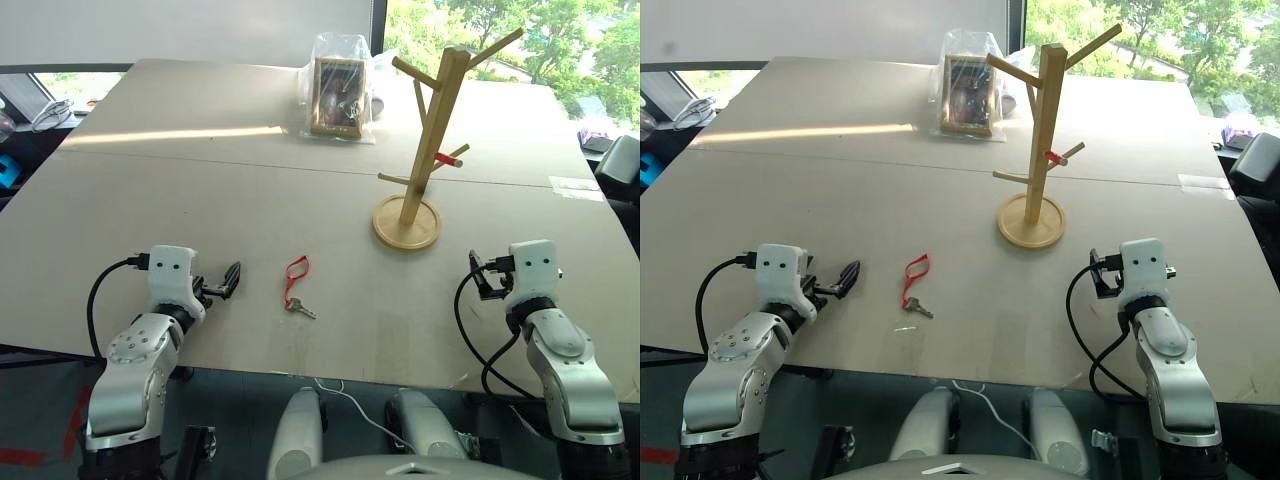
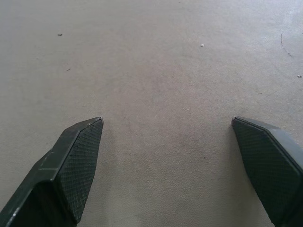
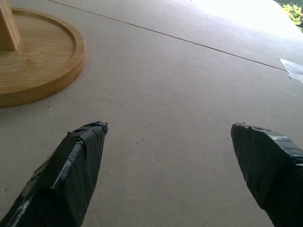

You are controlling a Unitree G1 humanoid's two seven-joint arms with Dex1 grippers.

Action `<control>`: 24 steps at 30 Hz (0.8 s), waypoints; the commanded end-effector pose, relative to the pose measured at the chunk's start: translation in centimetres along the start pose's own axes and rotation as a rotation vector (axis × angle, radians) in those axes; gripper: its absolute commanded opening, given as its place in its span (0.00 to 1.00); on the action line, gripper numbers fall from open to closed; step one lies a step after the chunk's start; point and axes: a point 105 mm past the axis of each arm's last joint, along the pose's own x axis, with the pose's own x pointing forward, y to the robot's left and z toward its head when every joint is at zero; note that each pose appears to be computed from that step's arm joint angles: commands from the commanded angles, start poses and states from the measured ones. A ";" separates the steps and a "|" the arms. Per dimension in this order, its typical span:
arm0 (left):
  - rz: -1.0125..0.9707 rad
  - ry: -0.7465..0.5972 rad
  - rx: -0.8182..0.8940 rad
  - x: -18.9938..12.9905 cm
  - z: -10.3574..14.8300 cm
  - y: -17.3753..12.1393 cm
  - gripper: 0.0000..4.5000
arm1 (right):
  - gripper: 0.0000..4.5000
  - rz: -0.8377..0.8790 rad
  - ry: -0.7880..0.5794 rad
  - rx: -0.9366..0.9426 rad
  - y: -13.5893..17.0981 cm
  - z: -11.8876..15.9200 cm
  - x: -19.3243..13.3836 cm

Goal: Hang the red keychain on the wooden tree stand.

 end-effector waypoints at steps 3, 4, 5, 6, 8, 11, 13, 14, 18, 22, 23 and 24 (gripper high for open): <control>-0.107 -0.059 -0.006 -2.2 2.8 -1.9 0.99 | 1.00 0.190 -0.099 0.011 0.8 3.2 0.2; -0.137 -0.059 -0.012 -2.8 3.1 -2.5 0.99 | 1.00 0.248 -0.113 0.020 1.1 3.8 0.2; -0.154 -0.056 -0.015 -3.1 3.3 -3.0 0.99 | 1.00 0.298 -0.124 0.028 1.4 4.2 0.1; -0.181 -0.053 -0.029 -3.7 3.4 -3.8 0.99 | 1.00 0.380 -0.138 0.034 2.0 4.9 0.0; -0.219 -0.049 -0.047 -4.5 3.7 -5.0 0.99 | 1.00 0.501 -0.155 0.033 2.7 5.8 -0.4; -0.261 -0.041 -0.087 -5.3 3.7 -7.1 0.99 | 1.00 0.717 -0.168 0.027 4.3 6.9 -1.2; -0.276 -0.024 -0.100 -5.4 3.5 -8.3 0.99 | 1.00 0.820 -0.166 0.025 5.2 7.3 -1.7; -0.284 -0.014 -0.103 -5.3 3.2 -8.8 0.99 | 1.00 0.863 -0.167 0.027 5.5 7.6 -2.0; -0.314 0.008 -0.096 -4.8 2.6 -10.5 0.99 | 1.00 0.998 -0.171 0.023 6.8 8.4 -2.8; -0.334 0.043 -0.081 -4.1 1.7 -11.5 0.99 | 1.00 1.089 -0.171 0.000 7.4 8.9 -3.8; -0.329 0.053 -0.080 -4.0 1.3 -11.6 0.99 | 1.00 1.108 -0.169 -0.006 7.4 9.0 -4.0; -0.325 0.062 -0.080 -4.0 1.0 -11.6 0.99 | 1.00 1.121 -0.166 -0.012 7.3 9.1 -4.2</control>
